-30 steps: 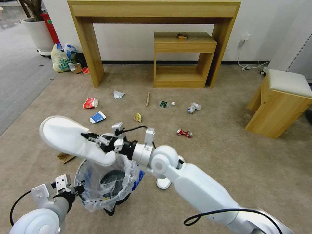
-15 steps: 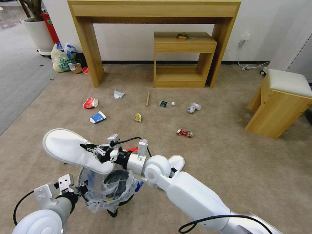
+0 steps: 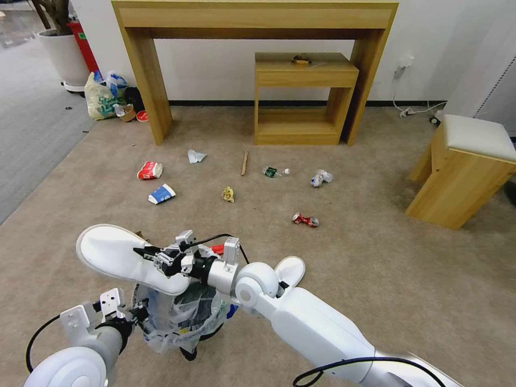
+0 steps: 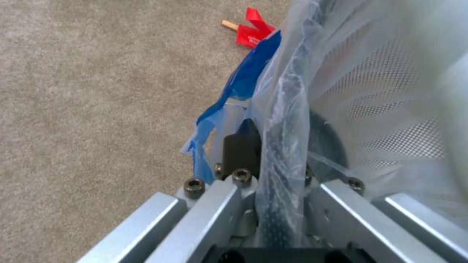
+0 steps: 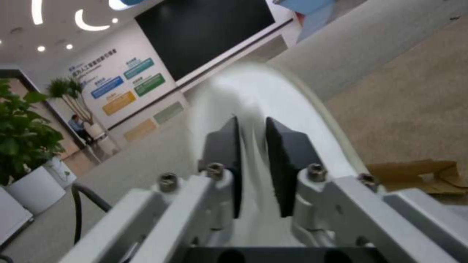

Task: Pick up the trash bin and place the garbage on the floor into it.

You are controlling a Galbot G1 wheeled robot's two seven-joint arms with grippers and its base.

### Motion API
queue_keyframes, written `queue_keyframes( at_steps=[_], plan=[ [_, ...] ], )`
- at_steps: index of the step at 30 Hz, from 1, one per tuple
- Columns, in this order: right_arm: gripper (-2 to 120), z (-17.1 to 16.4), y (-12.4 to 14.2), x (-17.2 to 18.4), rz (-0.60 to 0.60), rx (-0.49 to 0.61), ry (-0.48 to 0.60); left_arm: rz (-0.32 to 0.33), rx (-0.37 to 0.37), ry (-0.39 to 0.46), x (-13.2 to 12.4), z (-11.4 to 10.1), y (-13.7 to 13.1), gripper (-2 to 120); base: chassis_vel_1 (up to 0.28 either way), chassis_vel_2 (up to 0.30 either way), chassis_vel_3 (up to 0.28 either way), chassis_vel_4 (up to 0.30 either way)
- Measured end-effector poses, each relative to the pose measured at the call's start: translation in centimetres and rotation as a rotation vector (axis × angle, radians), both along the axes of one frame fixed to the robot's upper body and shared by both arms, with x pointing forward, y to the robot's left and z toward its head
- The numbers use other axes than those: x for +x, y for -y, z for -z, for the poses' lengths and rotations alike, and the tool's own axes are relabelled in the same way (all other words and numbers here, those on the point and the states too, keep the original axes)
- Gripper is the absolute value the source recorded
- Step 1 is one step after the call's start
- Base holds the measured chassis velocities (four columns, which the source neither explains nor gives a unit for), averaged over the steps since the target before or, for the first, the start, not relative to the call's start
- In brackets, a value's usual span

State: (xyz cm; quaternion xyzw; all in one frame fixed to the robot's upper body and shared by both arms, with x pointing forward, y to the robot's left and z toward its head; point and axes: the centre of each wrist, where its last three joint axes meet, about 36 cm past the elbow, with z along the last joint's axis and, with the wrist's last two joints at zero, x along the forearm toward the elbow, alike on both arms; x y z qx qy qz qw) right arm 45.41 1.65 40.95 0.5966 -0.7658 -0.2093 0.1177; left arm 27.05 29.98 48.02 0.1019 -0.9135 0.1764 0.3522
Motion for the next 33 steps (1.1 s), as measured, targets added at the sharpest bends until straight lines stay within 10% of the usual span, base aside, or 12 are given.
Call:
queue_keyframes(
  at_steps=[21,33],
  plan=[
    [98,-0.6,1.1,-0.1,0.013,-0.022,0.050,0.003,0.007,0.010,0.3,-0.1,-0.4,0,0.000,0.000,0.000,0.000],
    [100,0.7,1.8,-2.1,-0.021,-0.085,0.088,0.007,0.006,0.020,0.8,-0.1,-0.7,0,0.000,0.000,0.000,0.000]
  ],
)
